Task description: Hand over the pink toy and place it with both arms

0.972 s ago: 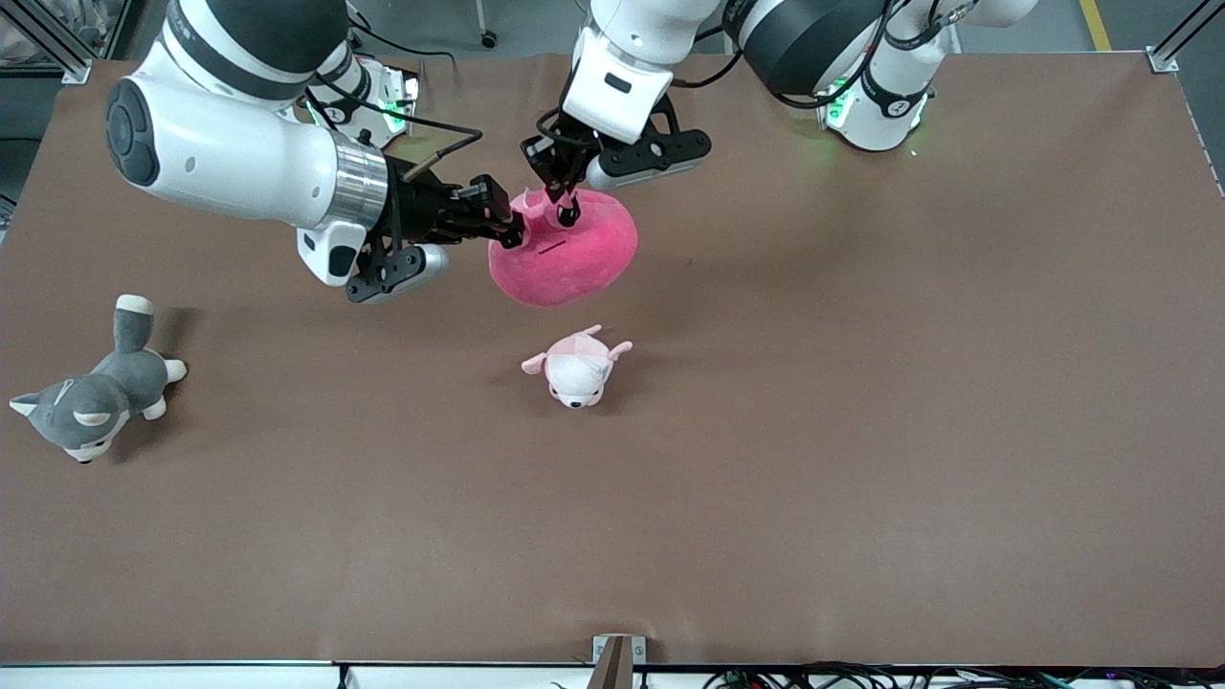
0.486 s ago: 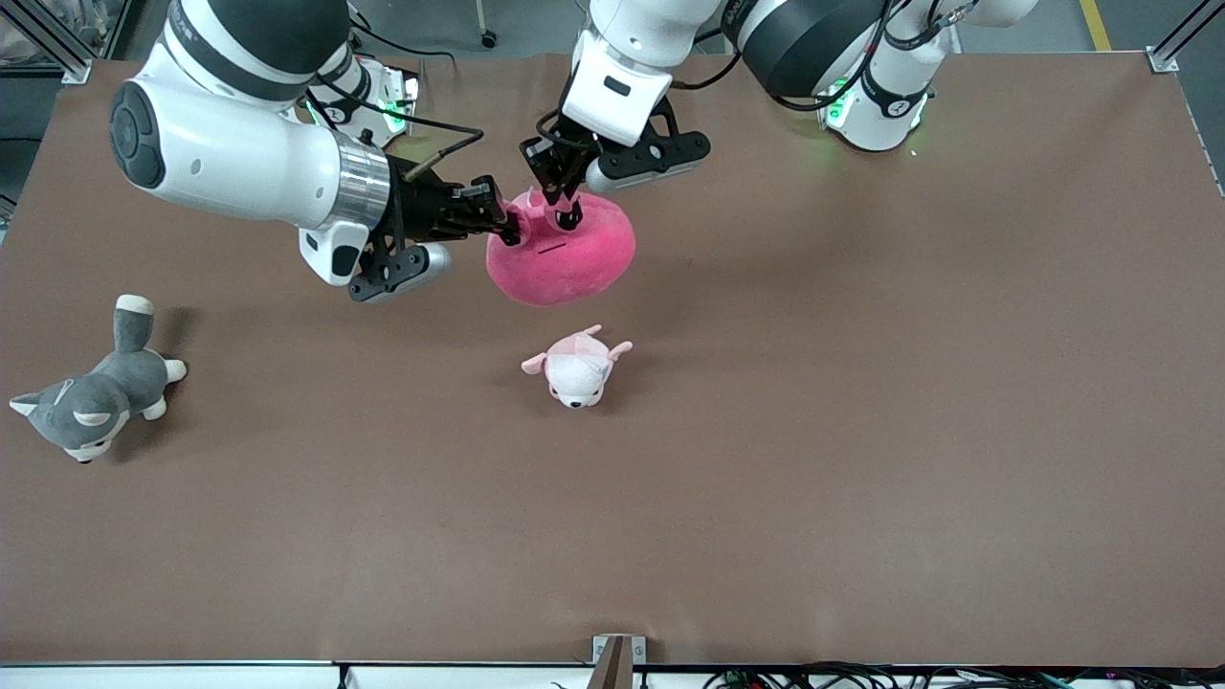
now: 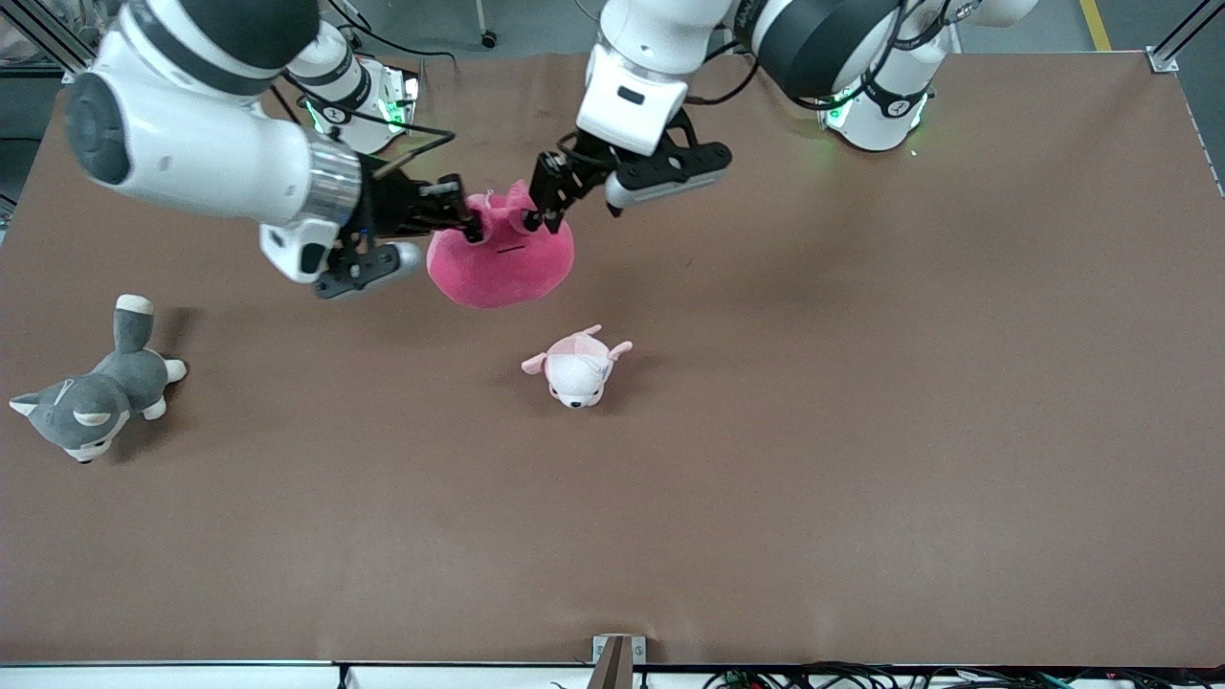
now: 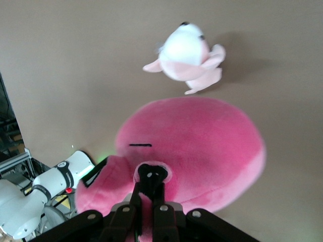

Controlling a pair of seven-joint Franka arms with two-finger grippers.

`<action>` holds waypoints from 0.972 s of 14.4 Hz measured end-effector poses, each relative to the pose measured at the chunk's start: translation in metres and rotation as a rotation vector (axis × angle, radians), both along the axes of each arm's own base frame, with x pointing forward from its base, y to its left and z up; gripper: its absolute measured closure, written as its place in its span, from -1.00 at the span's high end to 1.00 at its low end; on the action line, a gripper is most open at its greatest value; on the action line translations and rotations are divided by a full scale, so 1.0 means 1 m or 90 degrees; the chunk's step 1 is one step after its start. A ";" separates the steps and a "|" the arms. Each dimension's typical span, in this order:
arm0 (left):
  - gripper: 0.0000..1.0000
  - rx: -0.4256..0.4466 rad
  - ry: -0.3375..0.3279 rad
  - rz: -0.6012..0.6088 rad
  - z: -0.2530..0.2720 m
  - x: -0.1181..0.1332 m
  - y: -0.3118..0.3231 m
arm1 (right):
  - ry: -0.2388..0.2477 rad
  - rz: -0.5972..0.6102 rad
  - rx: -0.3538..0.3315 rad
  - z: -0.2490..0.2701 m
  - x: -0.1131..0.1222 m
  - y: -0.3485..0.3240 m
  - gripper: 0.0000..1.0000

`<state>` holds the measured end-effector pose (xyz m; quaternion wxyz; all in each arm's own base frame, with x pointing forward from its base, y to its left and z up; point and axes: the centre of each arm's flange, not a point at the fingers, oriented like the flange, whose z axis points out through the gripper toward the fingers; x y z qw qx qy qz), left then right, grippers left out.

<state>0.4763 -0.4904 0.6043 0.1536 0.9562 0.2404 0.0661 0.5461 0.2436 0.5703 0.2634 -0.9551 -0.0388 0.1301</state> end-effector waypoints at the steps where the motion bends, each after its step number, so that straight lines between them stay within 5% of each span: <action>1: 1.00 0.032 -0.004 -0.004 -0.005 0.013 0.016 | -0.004 -0.021 0.001 0.001 0.011 -0.029 -0.79; 7: 1.00 0.155 0.019 -0.080 -0.012 0.101 0.161 | -0.009 -0.138 -0.035 -0.021 0.052 -0.165 -0.79; 14: 1.00 0.219 0.076 -0.118 0.005 0.124 0.280 | 0.032 -0.137 -0.025 -0.114 0.080 -0.259 -0.79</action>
